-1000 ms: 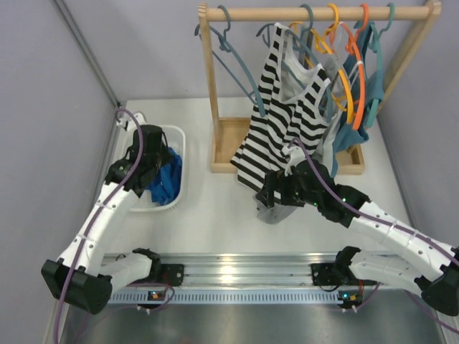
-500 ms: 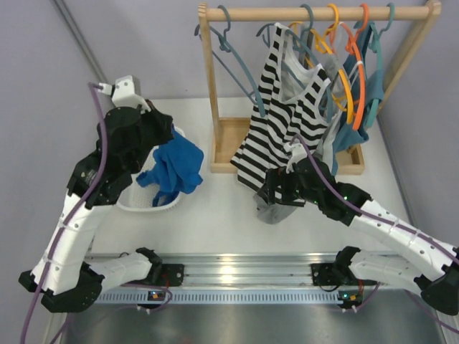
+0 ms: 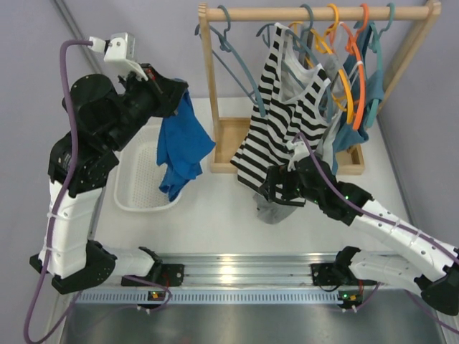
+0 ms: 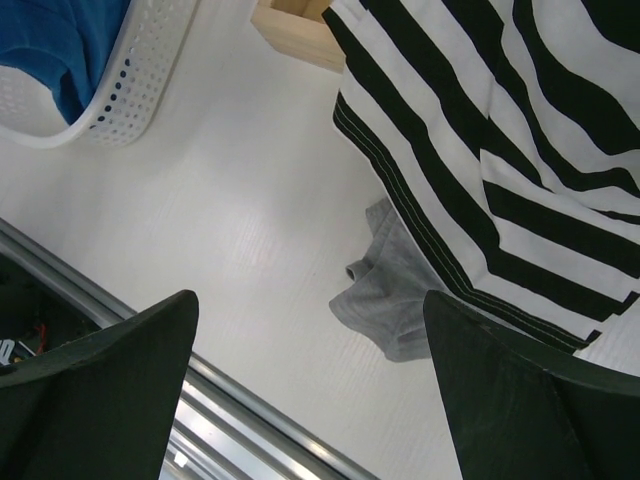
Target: Place the tank top on the hanger
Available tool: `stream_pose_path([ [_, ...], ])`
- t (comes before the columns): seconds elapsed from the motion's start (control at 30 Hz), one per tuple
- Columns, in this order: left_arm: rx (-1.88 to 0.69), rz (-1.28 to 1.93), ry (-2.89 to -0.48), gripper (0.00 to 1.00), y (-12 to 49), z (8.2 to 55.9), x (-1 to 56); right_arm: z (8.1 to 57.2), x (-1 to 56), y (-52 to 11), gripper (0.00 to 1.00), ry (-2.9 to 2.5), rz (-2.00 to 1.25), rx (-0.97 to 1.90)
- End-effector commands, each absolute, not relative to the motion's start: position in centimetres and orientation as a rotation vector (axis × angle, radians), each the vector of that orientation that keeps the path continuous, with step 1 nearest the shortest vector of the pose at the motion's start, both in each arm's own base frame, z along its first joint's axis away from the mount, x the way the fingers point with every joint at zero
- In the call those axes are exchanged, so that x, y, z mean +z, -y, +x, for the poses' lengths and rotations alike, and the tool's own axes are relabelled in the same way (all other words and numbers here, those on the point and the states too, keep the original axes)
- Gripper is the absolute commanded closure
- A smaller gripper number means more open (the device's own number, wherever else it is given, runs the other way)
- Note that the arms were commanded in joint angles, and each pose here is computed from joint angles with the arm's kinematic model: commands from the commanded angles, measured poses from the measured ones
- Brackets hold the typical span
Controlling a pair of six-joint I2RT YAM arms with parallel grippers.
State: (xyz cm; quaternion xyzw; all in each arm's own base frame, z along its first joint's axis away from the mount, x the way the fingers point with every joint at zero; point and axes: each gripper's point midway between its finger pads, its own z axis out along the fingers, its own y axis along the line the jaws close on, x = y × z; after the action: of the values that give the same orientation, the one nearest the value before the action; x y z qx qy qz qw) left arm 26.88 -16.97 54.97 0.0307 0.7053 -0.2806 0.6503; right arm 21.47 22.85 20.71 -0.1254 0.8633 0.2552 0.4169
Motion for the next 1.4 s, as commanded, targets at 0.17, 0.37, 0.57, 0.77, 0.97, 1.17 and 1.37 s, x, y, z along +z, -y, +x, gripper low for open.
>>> stream_pose_path([
  [0.17, -0.879, 0.158, -1.669, 1.00, 21.7, 25.7, 52.2, 21.6, 23.6, -22.2, 0.06, -2.084, -0.257, 0.660],
  [0.37, -1.014, 0.192, -1.899, 1.00, 28.7, 23.7, 39.9, 21.3, 23.7, -20.5, 0.06, -2.075, -0.205, 0.611],
  [0.57, -1.082, 0.286, -2.103, 1.00, 37.9, 18.7, 29.1, 21.1, 23.9, -17.8, 0.09, -2.071, -0.099, 0.531],
  [0.77, -1.144, 0.426, -2.141, 1.00, 43.9, 14.3, 26.9, 20.1, 24.8, -14.4, 0.07, -2.038, 0.000, 0.469],
  [0.97, -1.201, 0.461, -2.165, 1.00, 46.5, 13.0, 25.6, 19.3, 25.4, -12.6, 0.07, -2.021, 0.041, 0.446],
  [1.17, -1.080, 0.418, -2.178, 0.77, 45.5, 14.3, 24.6, 19.3, 25.0, -13.3, 0.07, -2.041, 0.017, 0.463],
  [1.37, -0.908, 0.221, -2.137, 0.55, 39.2, 17.8, 25.3, 19.3, 23.5, -15.8, 0.10, -2.093, -0.058, 0.531],
])
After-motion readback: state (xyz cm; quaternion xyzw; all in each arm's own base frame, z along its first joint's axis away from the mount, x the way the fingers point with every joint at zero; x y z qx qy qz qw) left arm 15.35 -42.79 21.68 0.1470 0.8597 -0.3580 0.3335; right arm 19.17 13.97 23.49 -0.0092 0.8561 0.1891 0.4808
